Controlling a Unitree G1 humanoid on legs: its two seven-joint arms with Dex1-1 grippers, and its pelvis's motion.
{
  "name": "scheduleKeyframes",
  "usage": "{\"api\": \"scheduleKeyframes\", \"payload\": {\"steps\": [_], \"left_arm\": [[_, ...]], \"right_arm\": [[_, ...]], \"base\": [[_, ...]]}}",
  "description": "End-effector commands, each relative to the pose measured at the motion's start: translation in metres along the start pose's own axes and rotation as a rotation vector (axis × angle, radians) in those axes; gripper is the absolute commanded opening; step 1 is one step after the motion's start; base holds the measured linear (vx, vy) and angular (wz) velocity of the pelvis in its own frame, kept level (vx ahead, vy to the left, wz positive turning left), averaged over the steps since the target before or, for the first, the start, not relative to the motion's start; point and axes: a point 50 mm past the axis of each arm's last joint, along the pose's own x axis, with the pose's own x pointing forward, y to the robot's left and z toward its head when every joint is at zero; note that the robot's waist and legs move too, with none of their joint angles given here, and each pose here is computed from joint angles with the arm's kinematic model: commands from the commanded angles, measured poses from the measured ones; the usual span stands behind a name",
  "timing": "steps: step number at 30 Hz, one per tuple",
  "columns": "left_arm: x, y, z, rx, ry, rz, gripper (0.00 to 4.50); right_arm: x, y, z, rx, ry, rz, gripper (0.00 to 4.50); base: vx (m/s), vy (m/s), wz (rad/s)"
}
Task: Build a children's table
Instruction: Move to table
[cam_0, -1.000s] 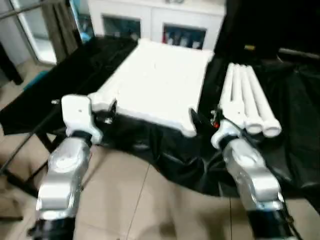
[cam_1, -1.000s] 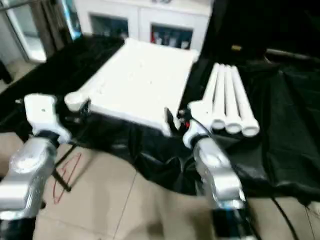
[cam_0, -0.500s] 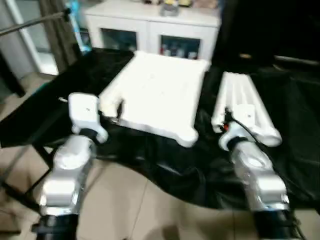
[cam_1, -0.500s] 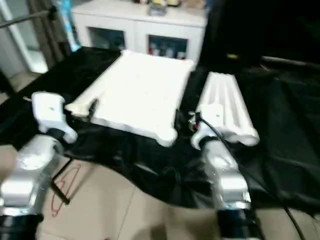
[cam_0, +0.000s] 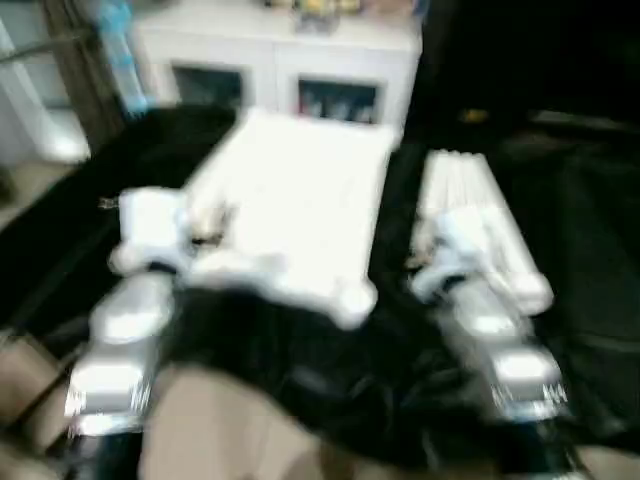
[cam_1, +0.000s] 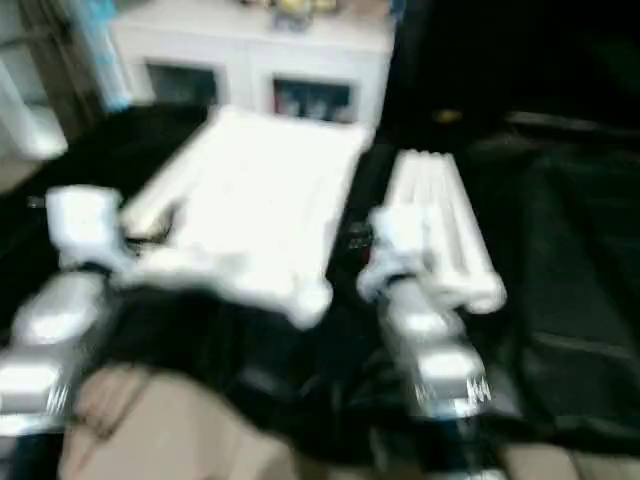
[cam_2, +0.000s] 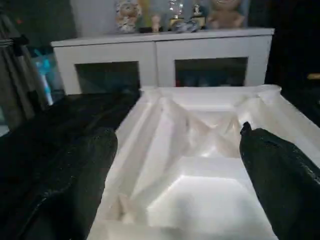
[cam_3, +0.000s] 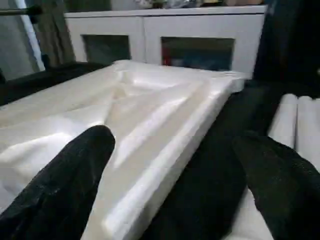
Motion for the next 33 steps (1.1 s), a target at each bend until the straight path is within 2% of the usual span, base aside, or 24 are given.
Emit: {"api": "scheduleKeyframes", "payload": {"steps": [1,10,15,18,21,23,26,27,28,30,33], "left_arm": [[0.004,-0.012,0.003,0.003,-0.013,-0.059,4.43],[0.003,-0.011,0.001,0.016,-0.003,-0.078,4.43],[0.0,-0.012,0.0,0.039,0.007,-0.107,4.43],[-0.001,-0.014,-0.002,0.073,0.015,-0.155,4.43],[-0.004,-0.019,-0.003,0.074,0.015,-0.247,4.43],[-0.012,-0.029,-0.007,0.099,0.052,-0.458,4.43],[-0.016,-0.032,-0.008,0.173,0.062,-0.568,4.43],[-0.017,-0.035,-0.009,0.186,0.098,-0.657,4.43],[-0.017,-0.035,-0.01,0.188,0.103,-0.67,4.43],[-0.021,-0.039,-0.009,0.181,0.129,-0.794,4.43],[-0.028,-0.042,-0.01,0.242,0.196,-1.022,4.43]], "right_arm": [[-0.004,-0.015,0.005,-0.024,-0.014,-0.057,4.37],[0.0,-0.014,0.006,-0.052,-0.003,-0.03,4.37],[-0.004,-0.003,0.008,-0.053,0.016,0.177,4.37],[-0.007,-0.002,0.01,-0.127,0.055,0.274,4.37],[-0.008,-0.001,0.012,-0.163,0.075,0.339,4.37],[-0.011,-0.002,0.016,-0.233,0.107,0.437,4.37],[-0.012,-0.006,0.02,-0.284,0.118,0.485,4.37],[-0.012,-0.011,0.024,-0.317,0.12,0.498,4.37],[-0.012,-0.012,0.025,-0.321,0.121,0.499,4.37],[-0.012,-0.016,0.028,-0.32,0.137,0.514,4.37],[-0.019,-0.014,0.033,-0.366,0.153,0.628,4.37]], "base": [[0.112,-0.01,-0.42],[0.144,-0.019,-0.09],[0.114,0.0,0.04],[0.048,-0.108,0.02],[0.031,-0.079,-0.07],[0.034,-0.007,-0.03],[0.017,0.002,-0.01],[0.0,0.0,0.0],[0.0,0.0,0.0],[-0.051,0.028,-0.01],[-0.06,0.021,-0.01]]}}
